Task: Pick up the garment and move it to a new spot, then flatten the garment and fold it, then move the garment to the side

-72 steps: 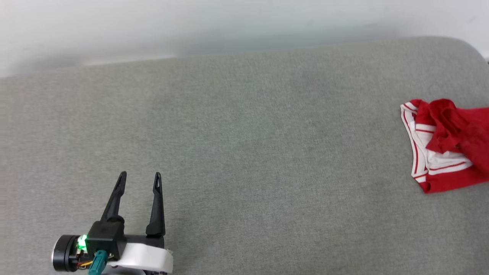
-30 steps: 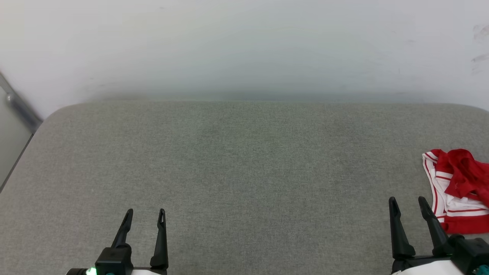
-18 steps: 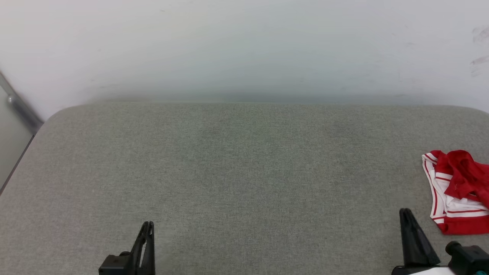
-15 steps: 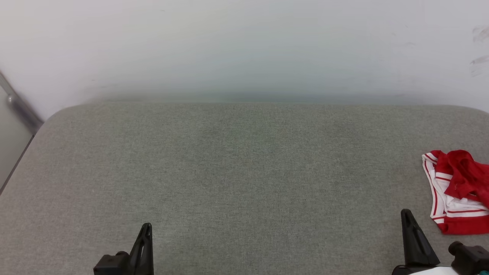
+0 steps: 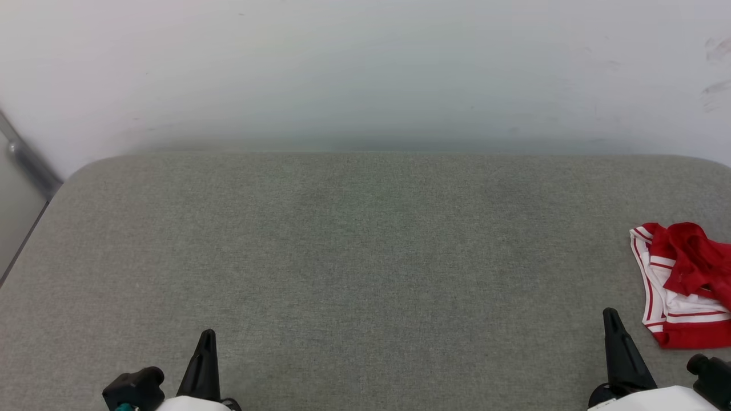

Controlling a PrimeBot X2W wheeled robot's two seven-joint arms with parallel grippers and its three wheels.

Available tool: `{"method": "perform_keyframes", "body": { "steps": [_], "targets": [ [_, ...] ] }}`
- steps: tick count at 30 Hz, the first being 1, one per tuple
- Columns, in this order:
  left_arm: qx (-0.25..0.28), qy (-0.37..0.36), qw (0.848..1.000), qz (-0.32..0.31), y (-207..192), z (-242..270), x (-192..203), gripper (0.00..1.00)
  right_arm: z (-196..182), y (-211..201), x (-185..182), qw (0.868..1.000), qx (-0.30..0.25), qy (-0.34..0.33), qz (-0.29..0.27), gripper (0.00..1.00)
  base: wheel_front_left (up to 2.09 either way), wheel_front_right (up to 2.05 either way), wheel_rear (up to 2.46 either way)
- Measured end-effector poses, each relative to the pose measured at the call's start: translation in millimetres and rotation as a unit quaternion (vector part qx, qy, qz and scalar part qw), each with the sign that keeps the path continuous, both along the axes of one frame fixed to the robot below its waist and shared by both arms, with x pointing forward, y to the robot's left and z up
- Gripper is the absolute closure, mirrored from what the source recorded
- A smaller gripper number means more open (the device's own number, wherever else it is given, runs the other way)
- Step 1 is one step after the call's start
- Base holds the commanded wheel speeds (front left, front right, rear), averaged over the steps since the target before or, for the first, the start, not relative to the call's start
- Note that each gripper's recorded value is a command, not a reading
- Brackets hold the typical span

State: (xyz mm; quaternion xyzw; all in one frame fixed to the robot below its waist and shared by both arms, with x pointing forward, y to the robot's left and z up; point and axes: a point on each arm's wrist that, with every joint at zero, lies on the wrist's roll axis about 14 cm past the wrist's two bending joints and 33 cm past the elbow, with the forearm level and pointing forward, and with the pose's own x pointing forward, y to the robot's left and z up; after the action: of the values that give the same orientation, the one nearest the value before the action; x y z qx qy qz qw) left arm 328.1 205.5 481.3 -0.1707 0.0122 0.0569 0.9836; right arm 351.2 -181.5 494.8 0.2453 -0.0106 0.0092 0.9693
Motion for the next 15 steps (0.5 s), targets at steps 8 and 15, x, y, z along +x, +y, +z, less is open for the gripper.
{"method": "perform_keyframes", "body": {
  "steps": [8, 15],
  "targets": [
    [-0.070, 0.004, 0.997, 0.006, 1.8, -2.3, 5.2, 1.00, -2.2, -3.4, 3.3, 0.998, 0.061, 0.010, -0.007, 1.00, 0.00, 0.00, 0.00],
    [-0.127, 0.005, 0.992, 0.010, 3.8, -2.7, 9.9, 1.00, -1.7, -5.3, 7.7, 0.994, 0.111, 0.015, -0.011, 1.00, 0.00, 0.00, 0.00]
  ]
}}
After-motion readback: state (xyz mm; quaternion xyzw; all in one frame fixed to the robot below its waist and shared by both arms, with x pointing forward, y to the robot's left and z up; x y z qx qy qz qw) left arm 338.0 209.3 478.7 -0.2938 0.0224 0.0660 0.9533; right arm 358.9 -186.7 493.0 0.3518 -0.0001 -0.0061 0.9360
